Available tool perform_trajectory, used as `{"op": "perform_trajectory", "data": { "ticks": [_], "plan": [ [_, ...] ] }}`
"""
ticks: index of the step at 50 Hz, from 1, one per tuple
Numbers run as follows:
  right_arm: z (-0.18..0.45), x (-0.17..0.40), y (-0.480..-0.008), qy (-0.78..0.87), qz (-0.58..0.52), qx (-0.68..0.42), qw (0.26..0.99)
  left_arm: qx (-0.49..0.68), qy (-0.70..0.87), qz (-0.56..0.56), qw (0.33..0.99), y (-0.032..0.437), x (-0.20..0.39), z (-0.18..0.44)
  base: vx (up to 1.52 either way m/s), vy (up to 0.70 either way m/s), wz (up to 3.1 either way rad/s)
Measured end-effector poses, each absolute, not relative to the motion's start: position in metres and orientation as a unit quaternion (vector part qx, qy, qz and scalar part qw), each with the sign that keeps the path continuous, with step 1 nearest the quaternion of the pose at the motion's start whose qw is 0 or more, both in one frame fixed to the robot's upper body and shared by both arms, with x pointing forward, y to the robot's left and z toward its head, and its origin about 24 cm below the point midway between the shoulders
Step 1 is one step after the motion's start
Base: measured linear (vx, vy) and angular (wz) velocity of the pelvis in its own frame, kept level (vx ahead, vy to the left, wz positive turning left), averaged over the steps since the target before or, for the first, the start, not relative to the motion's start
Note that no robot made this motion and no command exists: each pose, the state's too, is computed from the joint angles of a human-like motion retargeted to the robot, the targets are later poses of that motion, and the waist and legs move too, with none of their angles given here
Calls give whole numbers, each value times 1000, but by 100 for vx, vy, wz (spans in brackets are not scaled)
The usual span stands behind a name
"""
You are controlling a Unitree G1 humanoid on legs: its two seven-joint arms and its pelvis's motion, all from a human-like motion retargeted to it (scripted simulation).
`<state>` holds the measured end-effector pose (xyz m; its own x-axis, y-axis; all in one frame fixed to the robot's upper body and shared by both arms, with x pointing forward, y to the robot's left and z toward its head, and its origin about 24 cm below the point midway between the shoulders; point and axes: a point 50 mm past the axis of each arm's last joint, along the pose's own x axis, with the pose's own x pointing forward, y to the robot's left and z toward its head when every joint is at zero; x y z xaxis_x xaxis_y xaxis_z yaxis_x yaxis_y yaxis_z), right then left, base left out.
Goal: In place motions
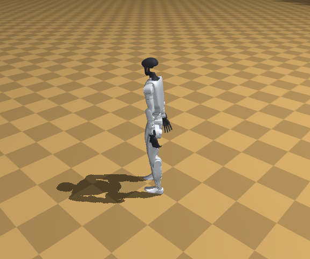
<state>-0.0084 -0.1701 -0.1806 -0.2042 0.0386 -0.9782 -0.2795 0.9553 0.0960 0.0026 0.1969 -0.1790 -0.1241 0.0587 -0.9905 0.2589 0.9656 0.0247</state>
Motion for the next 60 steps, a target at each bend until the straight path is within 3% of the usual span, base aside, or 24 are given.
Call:
{"op": "perform_trajectory", "data": {
  "ticks": [7,15,20,33,40,46,60],
  "plan": [
    [-175,49,-210,668,200,-283,659,80,729,-41,679,218,22,-175,-4,2,-67],
    [-173,55,-217,666,124,-207,706,-117,686,86,713,202,23,-178,4,-6,18],
    [-174,50,-211,670,103,-149,720,-178,693,94,693,192,7,-179,0,-8,19],
    [-175,-13,-219,750,156,-187,614,-98,785,41,610,191,-62,-173,-5,-14,-4],
    [-173,-20,-224,763,123,-168,612,-163,767,70,617,178,-64,-174,-13,-9,-30],
    [-170,-22,-237,775,107,-177,597,-140,764,55,628,178,-62,-175,-8,-2,-47],
    [-174,45,-218,692,140,-202,679,-128,748,49,649,184,-47,-177,-3,-10,-2]
  ]
}}
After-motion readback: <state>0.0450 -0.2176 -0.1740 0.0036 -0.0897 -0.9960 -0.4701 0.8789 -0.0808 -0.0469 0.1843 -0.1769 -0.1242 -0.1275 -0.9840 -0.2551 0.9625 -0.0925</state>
